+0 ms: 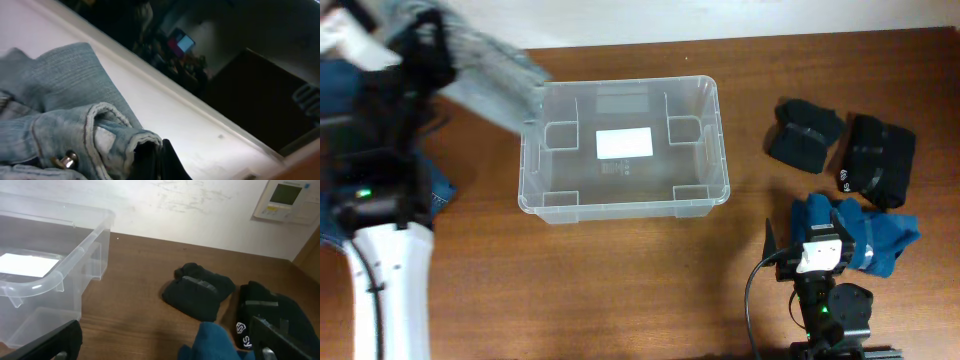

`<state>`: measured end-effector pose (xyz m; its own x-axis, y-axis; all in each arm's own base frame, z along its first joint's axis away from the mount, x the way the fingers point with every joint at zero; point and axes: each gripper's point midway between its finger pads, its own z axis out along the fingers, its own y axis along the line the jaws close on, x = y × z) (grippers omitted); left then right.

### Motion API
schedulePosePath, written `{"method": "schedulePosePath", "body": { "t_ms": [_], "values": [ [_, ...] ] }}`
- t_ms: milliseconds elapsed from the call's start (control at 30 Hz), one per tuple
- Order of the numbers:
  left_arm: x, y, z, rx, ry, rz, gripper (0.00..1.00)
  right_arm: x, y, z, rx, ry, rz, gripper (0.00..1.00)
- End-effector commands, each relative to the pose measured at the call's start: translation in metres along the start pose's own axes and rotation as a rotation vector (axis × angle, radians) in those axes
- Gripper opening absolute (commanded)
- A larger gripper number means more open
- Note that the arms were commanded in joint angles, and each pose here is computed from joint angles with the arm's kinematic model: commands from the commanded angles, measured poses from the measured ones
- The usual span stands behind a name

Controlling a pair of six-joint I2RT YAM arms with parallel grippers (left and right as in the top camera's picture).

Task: Pack container
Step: 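Lift the light blue jeans and carry them over the clear bin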

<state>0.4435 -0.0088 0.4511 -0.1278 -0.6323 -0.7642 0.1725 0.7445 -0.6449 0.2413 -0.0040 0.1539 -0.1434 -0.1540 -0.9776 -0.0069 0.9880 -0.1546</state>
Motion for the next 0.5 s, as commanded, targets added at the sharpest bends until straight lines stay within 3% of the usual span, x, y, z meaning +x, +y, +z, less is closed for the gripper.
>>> {"method": "schedulePosePath", "body": {
  "t_ms": [0, 233, 467],
  "values": [
    [-0.012, -0.049, -0.005, -0.008, -0.144, -0.035, 0.01, 0.003, -0.003, 0.000, 0.016, 0.005, 0.007, 0.98],
    [0.052, -0.081, 0.013, -0.133, -0.180, -0.137, 0.01, 0.003, -0.003, 0.000, 0.016, 0.006, 0.007, 0.98],
    [0.118, -0.055, 0.056, -0.229, -0.119, -0.369, 0.01, 0.003, -0.003, 0.000, 0.016, 0.005, 0.007, 0.98]
  ]
}}
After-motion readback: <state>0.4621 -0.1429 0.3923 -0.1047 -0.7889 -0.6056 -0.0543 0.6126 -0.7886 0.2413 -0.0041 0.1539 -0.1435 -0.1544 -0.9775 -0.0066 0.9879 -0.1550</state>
